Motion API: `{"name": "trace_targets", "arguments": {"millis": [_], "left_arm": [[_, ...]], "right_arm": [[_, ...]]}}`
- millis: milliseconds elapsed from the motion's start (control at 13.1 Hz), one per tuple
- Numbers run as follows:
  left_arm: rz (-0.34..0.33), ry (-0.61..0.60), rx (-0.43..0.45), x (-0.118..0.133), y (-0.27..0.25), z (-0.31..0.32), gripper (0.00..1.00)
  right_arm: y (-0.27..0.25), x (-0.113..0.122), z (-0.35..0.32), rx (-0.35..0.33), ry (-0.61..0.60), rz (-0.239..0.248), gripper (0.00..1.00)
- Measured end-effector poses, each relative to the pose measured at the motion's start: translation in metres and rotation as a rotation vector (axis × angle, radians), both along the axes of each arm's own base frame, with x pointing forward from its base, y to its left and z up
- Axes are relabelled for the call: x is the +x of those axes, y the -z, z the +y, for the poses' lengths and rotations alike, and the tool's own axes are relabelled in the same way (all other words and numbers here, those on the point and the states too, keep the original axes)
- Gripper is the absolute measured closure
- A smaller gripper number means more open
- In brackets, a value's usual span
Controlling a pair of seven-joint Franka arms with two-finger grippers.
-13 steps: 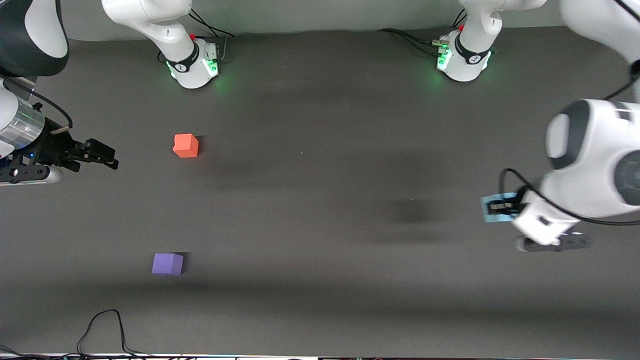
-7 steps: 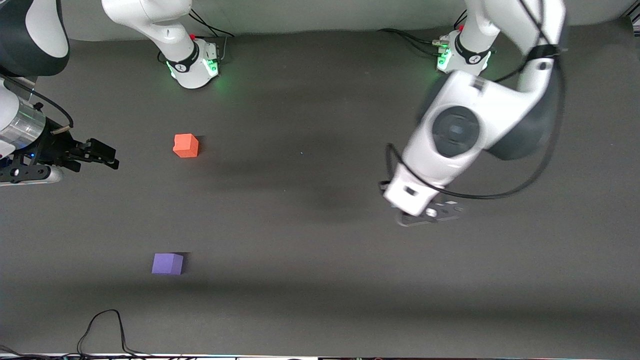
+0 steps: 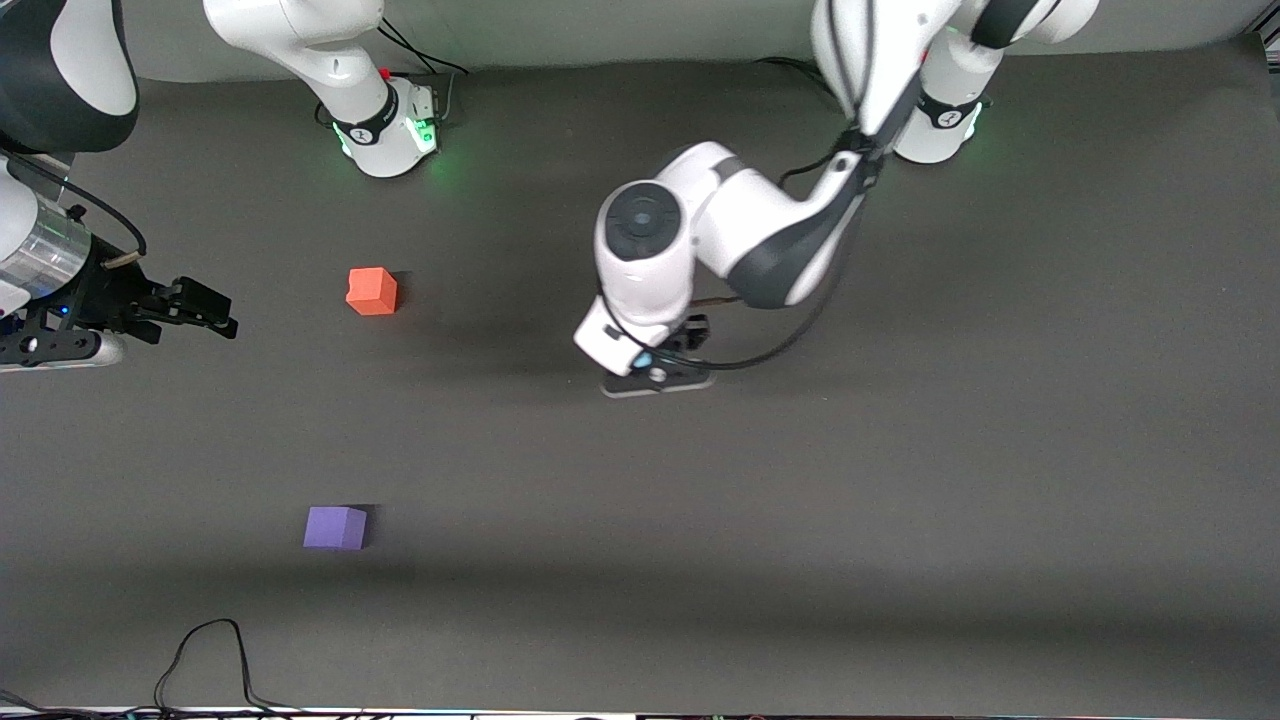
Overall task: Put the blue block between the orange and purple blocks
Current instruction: 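Lift the blue block and carry it toward the table middle, then lower the blue block onto the table and open the left gripper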
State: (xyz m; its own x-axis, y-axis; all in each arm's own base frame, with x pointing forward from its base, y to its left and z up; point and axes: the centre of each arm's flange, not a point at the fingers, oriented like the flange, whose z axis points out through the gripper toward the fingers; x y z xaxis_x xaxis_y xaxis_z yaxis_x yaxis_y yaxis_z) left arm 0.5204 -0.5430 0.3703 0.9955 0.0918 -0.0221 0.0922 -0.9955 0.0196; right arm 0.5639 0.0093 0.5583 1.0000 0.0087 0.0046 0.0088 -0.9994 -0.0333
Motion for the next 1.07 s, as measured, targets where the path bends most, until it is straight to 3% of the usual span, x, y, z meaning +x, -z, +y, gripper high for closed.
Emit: {"name": "trace_targets", "arguments": {"millis": [305, 534, 1067], "left_arm": [[-0.007, 0.032, 0.013, -0.033, 0.069, -0.044, 0.49], [-0.007, 0.041, 0.036, -0.045, 0.118, -0.056, 0.49], [-0.031, 0.047, 0.059, -0.051, 0.166, -0.06, 0.49]], "right_arm": [[0.023, 0.009, 0.01, -0.005, -0.017, 0.039, 0.0], [0.031, 0.015, 0.016, -0.007, -0.026, 0.028, 0.0], [0.048, 0.02, 0.036, -0.011, -0.061, 0.051, 0.0]]}}
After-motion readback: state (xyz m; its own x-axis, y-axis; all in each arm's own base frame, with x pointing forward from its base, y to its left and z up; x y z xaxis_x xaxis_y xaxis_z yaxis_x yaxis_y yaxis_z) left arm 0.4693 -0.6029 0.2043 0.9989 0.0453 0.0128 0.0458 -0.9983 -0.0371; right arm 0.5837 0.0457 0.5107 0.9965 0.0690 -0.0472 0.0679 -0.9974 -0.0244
